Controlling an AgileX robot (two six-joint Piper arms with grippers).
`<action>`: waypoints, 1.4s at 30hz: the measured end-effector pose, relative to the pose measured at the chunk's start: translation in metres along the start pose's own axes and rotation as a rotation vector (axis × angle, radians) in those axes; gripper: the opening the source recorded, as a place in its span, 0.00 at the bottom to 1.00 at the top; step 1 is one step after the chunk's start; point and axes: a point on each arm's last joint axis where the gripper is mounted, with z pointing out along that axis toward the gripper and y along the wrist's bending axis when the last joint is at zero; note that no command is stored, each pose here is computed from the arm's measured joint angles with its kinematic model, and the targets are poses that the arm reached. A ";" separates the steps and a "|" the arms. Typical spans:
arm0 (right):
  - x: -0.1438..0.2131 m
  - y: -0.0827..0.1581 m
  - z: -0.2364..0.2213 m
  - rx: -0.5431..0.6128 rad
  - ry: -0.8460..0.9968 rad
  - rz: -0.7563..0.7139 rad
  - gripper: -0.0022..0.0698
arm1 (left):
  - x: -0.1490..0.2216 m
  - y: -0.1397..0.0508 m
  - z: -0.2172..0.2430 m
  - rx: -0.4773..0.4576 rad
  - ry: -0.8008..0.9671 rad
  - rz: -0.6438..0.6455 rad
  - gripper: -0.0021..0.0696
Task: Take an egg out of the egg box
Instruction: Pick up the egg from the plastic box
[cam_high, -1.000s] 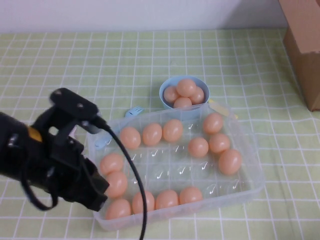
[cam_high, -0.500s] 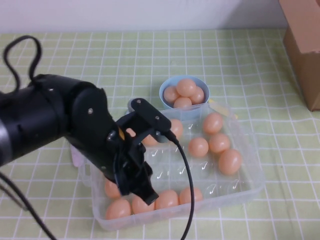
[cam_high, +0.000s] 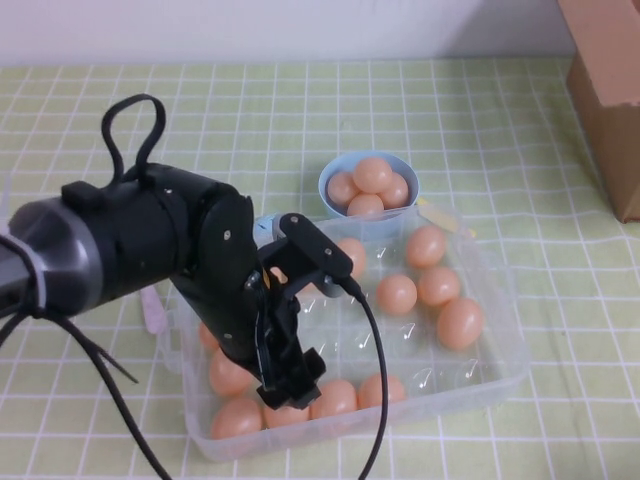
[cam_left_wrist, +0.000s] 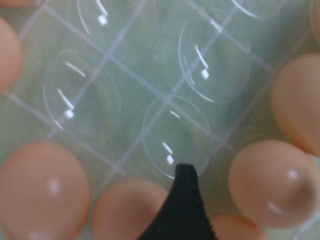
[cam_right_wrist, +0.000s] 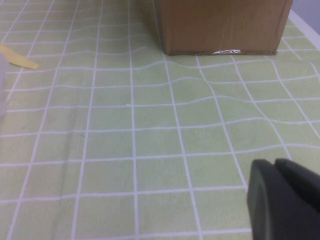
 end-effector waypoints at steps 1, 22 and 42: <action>0.000 0.000 0.000 0.000 0.000 0.000 0.01 | 0.000 0.001 0.003 -0.001 0.004 0.001 0.77; 0.000 0.000 0.000 0.000 -0.006 0.000 0.01 | 0.002 0.000 0.014 0.024 0.082 0.001 0.66; 0.000 0.000 0.000 0.000 -0.008 0.000 0.01 | 0.000 -0.003 0.033 0.075 0.114 -0.033 0.61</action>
